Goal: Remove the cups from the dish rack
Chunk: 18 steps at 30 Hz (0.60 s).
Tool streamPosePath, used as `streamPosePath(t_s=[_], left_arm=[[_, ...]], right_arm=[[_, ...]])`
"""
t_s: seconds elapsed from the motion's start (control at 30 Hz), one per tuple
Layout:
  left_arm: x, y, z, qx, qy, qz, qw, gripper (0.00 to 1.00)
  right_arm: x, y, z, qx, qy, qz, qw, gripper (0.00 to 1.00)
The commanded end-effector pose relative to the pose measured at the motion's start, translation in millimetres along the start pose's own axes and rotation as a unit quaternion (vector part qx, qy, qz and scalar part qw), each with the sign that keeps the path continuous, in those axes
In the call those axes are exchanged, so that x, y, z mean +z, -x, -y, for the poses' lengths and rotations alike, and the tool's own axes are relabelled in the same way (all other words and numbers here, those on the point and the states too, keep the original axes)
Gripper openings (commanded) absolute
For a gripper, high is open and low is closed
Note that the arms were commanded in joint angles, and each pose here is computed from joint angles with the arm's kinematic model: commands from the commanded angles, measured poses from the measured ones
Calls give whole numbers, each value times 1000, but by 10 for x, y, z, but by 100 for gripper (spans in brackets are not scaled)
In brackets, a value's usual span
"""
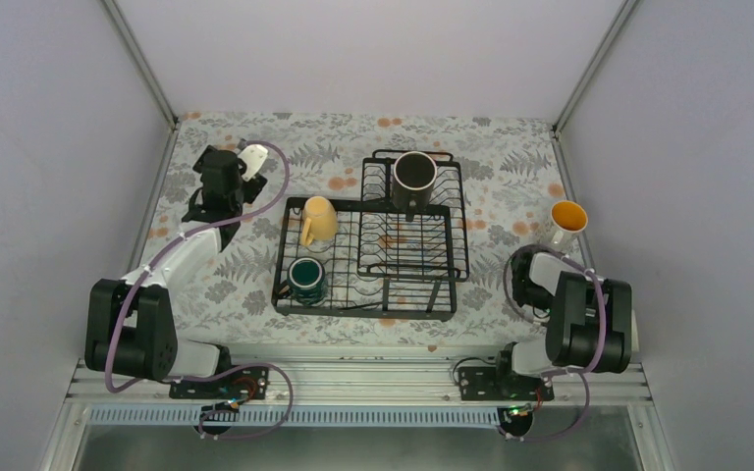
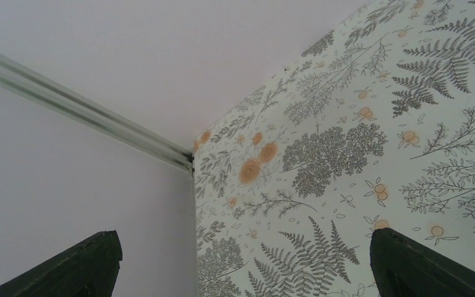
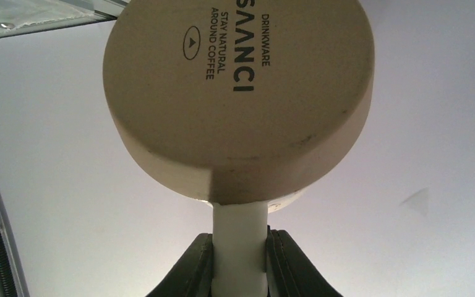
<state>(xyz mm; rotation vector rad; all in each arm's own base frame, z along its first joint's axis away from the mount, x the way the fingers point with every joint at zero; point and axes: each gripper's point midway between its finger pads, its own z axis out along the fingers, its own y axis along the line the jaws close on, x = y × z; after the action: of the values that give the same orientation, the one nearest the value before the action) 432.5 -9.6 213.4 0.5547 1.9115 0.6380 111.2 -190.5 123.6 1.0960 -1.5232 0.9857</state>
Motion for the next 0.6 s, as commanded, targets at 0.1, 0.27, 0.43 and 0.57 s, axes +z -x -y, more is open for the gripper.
streamPosePath(t_s=[0.1,0.27,0.43,0.57], left_arm=[[43,-15,18,-9,0,7,1000,100],[49,-29,-1,-7,2,5,1000,100],[51,-38,-33,-7,5,3,1000,100],[49,-56,-24,-6,3,1,1000,100]], right_arm=[[-177,-76,233,-11,-63,-33,997,4],[-274,62,336,-11,-73,-6,997,4],[-313,136,356,-20,-81,0,996,4],[-336,236,379,-25,-75,17,997,4]])
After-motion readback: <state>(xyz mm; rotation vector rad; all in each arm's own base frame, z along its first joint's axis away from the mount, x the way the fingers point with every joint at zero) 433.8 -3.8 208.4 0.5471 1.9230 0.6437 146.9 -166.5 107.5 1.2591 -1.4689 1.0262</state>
